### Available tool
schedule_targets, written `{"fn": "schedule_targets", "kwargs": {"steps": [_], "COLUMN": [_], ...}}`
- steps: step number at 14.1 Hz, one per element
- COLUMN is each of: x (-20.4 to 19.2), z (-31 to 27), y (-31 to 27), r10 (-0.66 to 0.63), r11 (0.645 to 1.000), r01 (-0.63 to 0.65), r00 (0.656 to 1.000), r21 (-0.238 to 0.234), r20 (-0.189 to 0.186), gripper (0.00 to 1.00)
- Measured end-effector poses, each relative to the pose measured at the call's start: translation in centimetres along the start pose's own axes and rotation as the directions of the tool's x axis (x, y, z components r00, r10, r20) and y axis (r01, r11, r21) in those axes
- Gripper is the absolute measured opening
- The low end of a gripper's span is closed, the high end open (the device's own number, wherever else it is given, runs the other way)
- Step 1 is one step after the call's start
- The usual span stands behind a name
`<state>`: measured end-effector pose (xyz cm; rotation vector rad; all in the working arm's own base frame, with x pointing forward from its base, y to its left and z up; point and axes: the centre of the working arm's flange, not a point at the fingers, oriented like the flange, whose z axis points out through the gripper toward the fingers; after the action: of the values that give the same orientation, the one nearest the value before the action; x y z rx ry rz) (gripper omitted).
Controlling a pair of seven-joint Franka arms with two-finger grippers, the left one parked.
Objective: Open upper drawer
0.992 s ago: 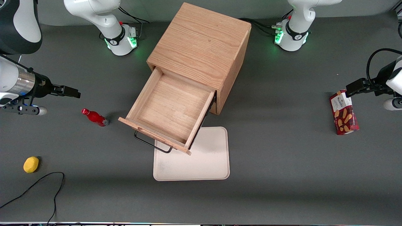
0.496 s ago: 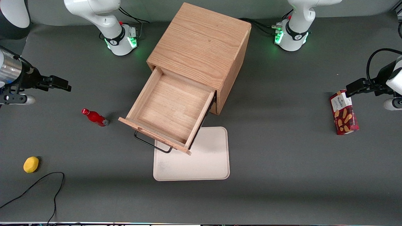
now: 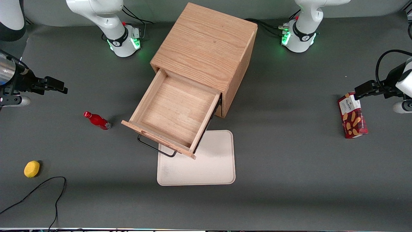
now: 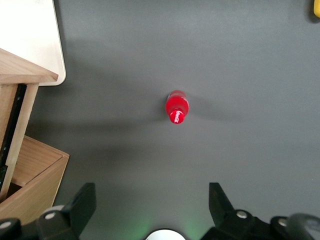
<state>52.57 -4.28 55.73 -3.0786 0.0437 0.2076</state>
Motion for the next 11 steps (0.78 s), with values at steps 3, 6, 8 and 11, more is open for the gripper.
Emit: {"fn": "schedule_targets", "kwargs": {"steps": [3, 6, 8, 11], "x": [0.0, 0.1, 0.1, 0.1], "z": [-0.1, -0.2, -0.3, -0.7], "y": [-0.3, -0.9, -0.4, 0.8], "r10": [-0.013, -0.026, -0.019, -0.023], "r11": [1.0, 1.0, 1.0, 1.0], "r01": [0.013, 0.026, 0.019, 0.023], "r00": [1.0, 1.0, 1.0, 1.0], "r21": [-0.001, 0.0, 0.002, 0.002], "r20": [-0.001, -0.003, -0.007, -0.016], "gripper": [1.0, 1.0, 1.0, 1.0]}}
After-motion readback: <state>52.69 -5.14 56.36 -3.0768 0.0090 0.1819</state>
